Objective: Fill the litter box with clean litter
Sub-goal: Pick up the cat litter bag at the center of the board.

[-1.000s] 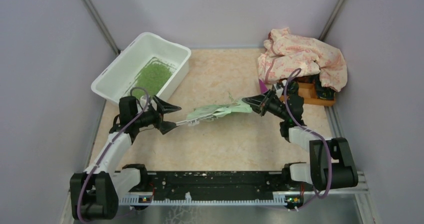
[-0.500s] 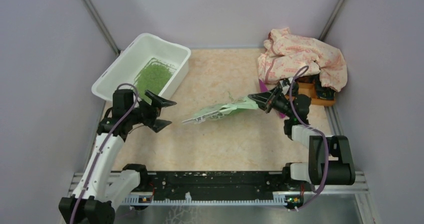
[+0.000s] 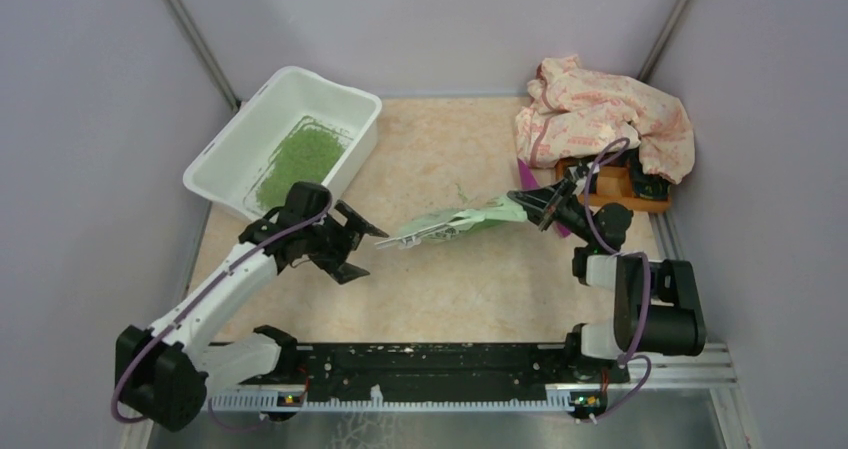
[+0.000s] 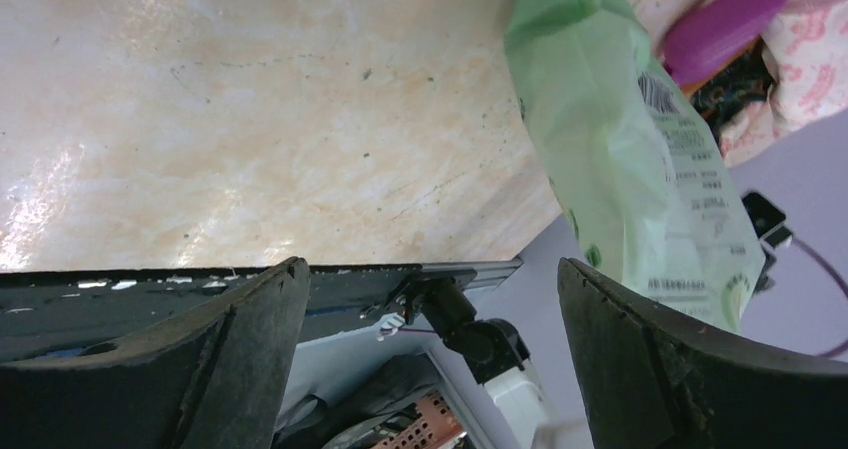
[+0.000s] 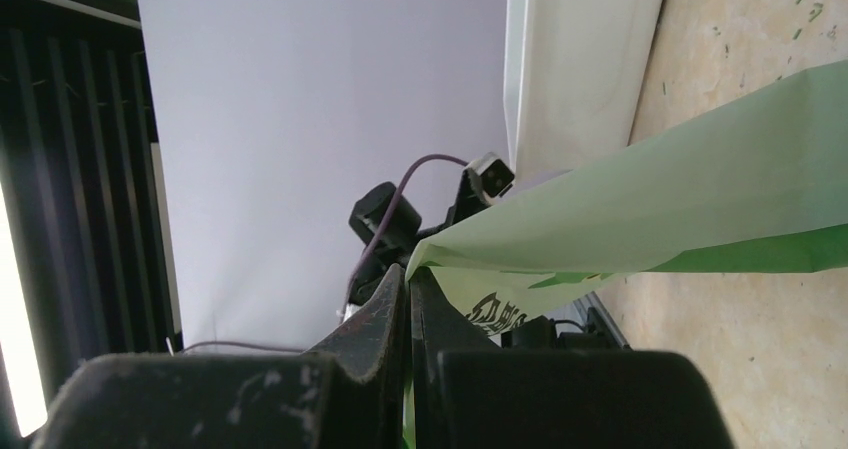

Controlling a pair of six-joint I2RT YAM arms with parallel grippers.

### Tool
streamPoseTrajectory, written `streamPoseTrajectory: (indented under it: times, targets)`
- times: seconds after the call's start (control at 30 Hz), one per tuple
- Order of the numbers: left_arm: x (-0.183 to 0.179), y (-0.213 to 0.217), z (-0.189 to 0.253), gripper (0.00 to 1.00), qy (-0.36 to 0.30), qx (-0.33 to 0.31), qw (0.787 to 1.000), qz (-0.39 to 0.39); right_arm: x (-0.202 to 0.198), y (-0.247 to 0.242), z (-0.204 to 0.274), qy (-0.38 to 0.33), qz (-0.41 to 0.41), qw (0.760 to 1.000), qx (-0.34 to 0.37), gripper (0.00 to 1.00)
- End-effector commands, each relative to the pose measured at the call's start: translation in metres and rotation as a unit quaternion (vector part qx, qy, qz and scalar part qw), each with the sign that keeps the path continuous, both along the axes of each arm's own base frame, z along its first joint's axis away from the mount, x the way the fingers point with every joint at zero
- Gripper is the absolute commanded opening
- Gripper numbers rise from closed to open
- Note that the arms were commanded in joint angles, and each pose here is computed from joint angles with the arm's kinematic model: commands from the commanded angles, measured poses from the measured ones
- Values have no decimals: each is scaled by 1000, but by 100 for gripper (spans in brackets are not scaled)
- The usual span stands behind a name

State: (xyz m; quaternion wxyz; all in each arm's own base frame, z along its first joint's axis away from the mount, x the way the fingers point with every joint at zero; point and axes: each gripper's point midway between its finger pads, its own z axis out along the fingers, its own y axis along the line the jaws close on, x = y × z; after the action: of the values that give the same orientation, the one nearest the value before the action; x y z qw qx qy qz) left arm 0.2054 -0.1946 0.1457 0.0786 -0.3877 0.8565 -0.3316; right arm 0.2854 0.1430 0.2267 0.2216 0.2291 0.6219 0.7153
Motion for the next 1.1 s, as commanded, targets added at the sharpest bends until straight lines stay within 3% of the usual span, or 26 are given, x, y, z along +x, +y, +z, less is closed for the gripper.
streamPoseTrajectory:
  times: [0.0, 0.23, 0.43, 0.77, 1.07]
  targets:
    - [17, -10, -11, 99, 22, -9, 999, 33, -12, -5, 31, -96, -6, 995, 4, 0]
    - [33, -19, -23, 99, 36, -18, 997, 63, -12, -6, 29, -94, -3, 996, 5, 0]
    - [43, -39, -31, 99, 44, -84, 991, 90, -12, -7, 28, -93, -3, 996, 7, 0]
    - [53, -93, -38, 99, 61, -147, 985, 70, -13, -7, 26, -91, -6, 996, 7, 0]
    - [63, -78, -43, 98, 47, -162, 975, 147, -12, -7, 25, -90, -7, 996, 6, 0]
